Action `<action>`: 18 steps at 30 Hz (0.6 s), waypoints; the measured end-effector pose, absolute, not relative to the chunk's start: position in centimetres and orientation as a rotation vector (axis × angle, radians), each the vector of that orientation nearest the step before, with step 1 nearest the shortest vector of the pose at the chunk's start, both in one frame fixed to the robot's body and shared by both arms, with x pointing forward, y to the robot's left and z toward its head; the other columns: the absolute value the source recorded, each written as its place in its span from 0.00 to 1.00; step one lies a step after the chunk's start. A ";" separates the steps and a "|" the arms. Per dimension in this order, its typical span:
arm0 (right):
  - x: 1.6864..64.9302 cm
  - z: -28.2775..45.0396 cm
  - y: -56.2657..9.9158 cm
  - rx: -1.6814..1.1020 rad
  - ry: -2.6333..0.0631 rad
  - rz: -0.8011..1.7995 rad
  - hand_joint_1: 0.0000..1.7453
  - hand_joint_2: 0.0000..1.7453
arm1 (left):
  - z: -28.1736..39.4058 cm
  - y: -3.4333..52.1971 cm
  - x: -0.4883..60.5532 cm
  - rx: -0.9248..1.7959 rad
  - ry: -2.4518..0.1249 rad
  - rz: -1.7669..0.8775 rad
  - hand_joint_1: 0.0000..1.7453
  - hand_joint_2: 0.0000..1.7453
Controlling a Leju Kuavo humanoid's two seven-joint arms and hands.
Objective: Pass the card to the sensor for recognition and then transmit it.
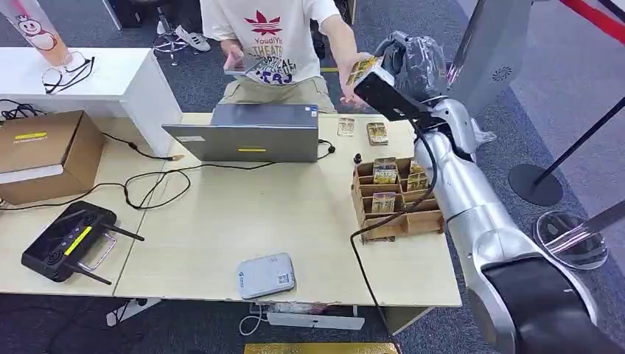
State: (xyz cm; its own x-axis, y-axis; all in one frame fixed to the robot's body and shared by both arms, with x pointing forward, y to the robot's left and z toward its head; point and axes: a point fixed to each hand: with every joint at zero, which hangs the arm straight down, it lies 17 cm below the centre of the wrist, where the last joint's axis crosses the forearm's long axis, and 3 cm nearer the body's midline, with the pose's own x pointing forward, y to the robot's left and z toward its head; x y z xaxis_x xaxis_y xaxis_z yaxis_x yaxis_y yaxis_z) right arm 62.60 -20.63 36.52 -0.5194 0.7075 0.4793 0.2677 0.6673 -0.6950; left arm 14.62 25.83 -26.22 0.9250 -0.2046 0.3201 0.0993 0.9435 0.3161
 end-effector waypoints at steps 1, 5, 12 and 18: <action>62.8 36.1 -20.6 -0.750 -2.081 0.717 1.00 1.00 | -26.2 25.8 14.6 0.300 -0.358 -0.159 0.00 0.00; 63.7 34.3 -20.8 -0.755 -2.013 0.729 1.00 1.00 | -26.2 25.8 14.7 0.300 -0.363 -0.163 0.00 0.00; 64.3 31.7 -21.5 -0.760 -1.935 0.746 1.00 1.00 | -26.2 25.7 14.7 0.299 -0.366 -0.174 0.00 0.00; 64.5 30.0 -21.7 -0.761 -1.889 0.763 0.00 1.00 | -26.2 25.6 14.7 0.298 -0.365 -0.171 0.00 0.00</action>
